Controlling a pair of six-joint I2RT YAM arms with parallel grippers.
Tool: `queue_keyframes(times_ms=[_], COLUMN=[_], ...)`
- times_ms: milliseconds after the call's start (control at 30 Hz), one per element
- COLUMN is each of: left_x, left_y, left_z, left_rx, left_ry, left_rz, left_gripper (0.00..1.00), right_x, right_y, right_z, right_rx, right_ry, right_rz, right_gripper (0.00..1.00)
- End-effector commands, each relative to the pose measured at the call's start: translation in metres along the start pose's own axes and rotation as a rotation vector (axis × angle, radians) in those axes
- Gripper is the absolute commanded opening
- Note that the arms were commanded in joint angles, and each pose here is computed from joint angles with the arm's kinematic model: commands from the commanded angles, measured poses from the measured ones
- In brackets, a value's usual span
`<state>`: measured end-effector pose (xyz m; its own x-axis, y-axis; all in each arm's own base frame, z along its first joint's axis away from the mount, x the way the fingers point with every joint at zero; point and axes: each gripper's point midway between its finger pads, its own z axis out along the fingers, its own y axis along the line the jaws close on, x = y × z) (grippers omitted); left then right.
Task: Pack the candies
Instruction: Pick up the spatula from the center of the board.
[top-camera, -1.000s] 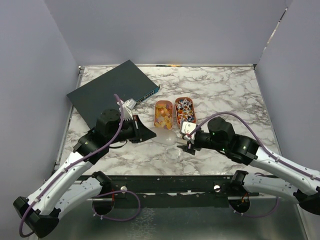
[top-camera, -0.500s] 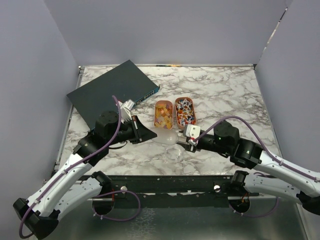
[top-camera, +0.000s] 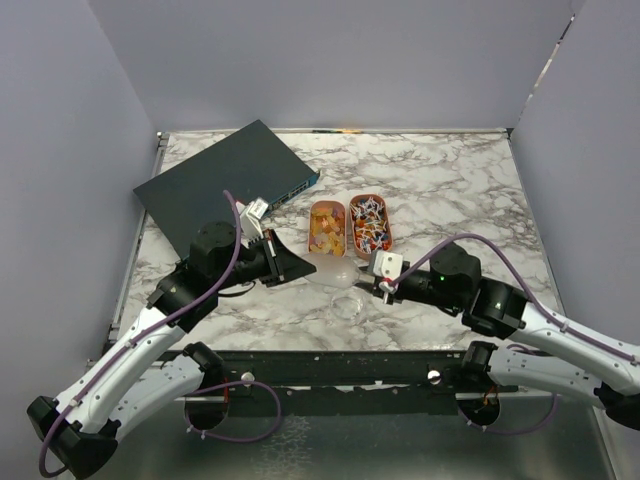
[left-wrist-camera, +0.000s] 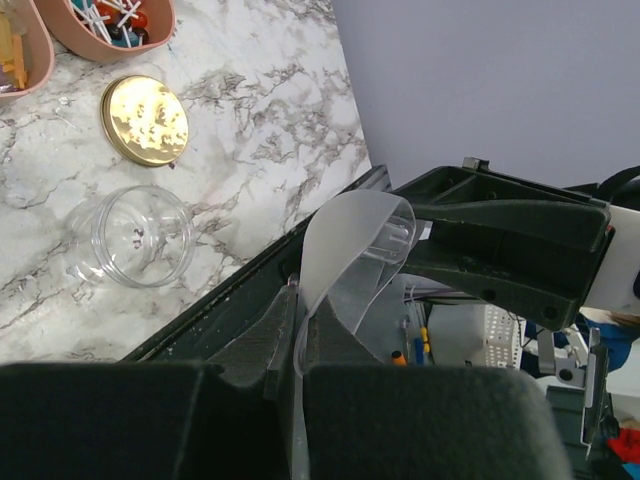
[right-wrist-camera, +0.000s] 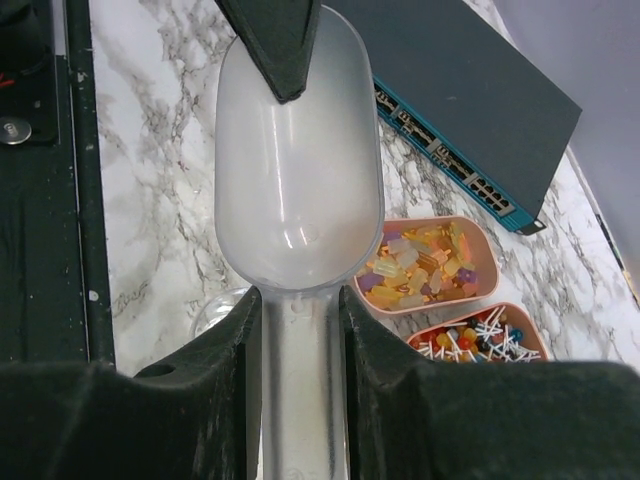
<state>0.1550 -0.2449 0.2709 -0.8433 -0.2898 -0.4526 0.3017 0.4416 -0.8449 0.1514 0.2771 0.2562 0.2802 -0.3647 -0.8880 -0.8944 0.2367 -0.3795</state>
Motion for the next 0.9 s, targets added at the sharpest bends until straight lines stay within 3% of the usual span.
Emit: queue_keyframes(times_ms=[0, 133, 367, 600, 867], left_x=[0.004, 0.003, -0.001, -0.018, -0.044], left_y=[-0.003, -0.001, 0.005, 0.001, 0.022], left_z=[0.000, 0.000, 0.000, -0.002, -0.004], left_rx=[0.030, 0.022, -0.001, -0.018, -0.164], left_ry=[0.011, 0.005, -0.033, -0.100, -0.200], left_rz=[-0.012, -0.019, -0.003, 0.059, 0.179], left_gripper=[0.00, 0.03, 0.49, 0.75, 0.88], right_x=[-0.011, -0.016, -0.007, 0.011, 0.034], right_y=[-0.003, -0.005, -0.011, -0.018, -0.034], right_z=[-0.004, -0.008, -0.010, -0.011, -0.013], right_rx=[0.027, 0.039, 0.088, 0.144, 0.260], right_ry=[-0.047, -0.070, -0.019, 0.081, 0.251], right_rz=[0.007, 0.017, 0.069, 0.136, 0.227], right_gripper=[0.01, 0.00, 0.01, 0.00, 0.00])
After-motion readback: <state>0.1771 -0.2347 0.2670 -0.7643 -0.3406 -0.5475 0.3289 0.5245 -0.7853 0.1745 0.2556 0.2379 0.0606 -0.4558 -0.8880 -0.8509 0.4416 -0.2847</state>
